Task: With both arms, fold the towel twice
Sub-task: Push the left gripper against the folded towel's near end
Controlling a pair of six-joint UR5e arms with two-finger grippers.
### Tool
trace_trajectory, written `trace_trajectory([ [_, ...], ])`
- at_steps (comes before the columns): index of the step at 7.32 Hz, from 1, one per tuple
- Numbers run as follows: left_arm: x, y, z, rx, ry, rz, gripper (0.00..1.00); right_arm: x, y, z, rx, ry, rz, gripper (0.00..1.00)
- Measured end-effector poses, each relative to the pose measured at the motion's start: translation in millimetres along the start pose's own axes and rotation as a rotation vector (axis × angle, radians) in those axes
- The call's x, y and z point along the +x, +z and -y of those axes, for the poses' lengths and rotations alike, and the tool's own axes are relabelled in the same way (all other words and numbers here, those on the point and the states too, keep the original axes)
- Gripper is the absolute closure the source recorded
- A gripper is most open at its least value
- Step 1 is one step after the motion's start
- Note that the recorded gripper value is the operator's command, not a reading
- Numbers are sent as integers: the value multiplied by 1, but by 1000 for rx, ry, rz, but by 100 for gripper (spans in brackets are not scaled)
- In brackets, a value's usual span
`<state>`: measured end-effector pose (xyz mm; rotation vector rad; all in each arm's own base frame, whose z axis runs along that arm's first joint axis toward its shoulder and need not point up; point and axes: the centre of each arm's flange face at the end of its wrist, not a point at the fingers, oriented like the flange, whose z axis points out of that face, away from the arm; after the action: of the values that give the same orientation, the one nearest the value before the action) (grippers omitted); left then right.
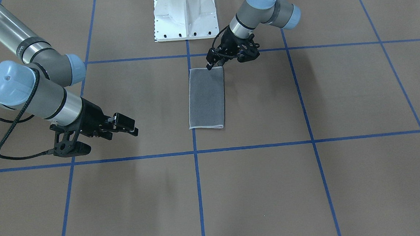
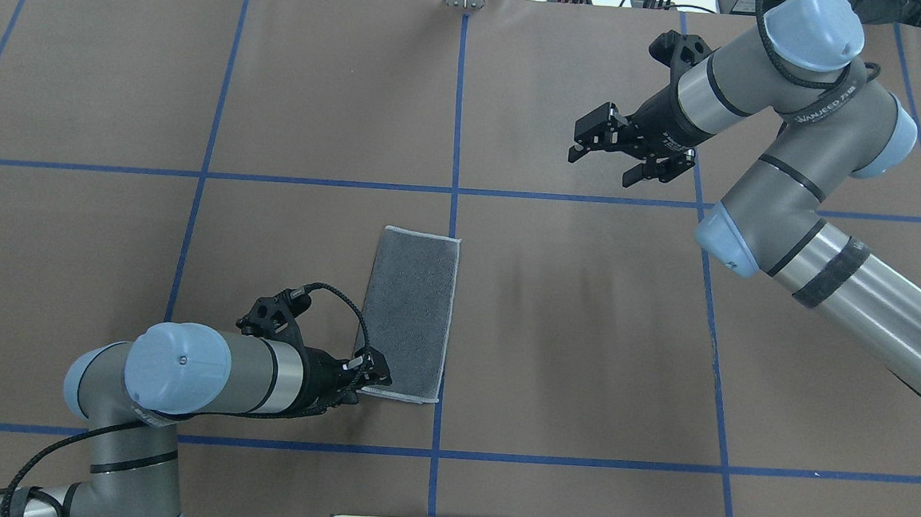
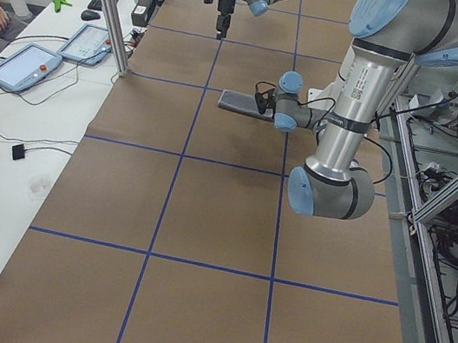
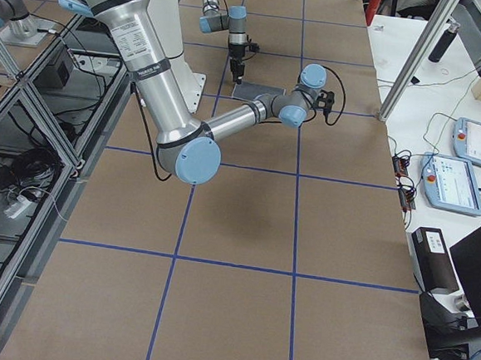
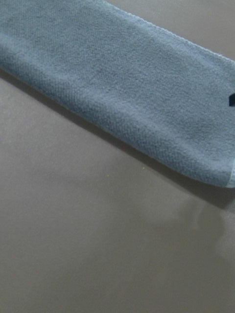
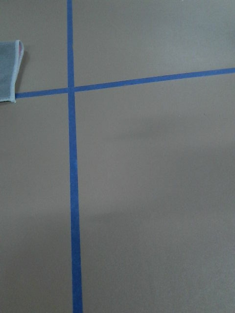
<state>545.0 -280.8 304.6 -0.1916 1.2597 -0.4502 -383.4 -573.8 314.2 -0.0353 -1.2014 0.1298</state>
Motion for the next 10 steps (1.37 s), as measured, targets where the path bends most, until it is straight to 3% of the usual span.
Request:
trace_trajectory([
  [3, -11, -16, 1, -2, -1, -1, 34, 2, 4, 0, -4, 3, -5, 0],
  [10, -16, -4, 5, 7, -2, 21, 34, 2, 5, 0, -5, 4, -6, 0],
])
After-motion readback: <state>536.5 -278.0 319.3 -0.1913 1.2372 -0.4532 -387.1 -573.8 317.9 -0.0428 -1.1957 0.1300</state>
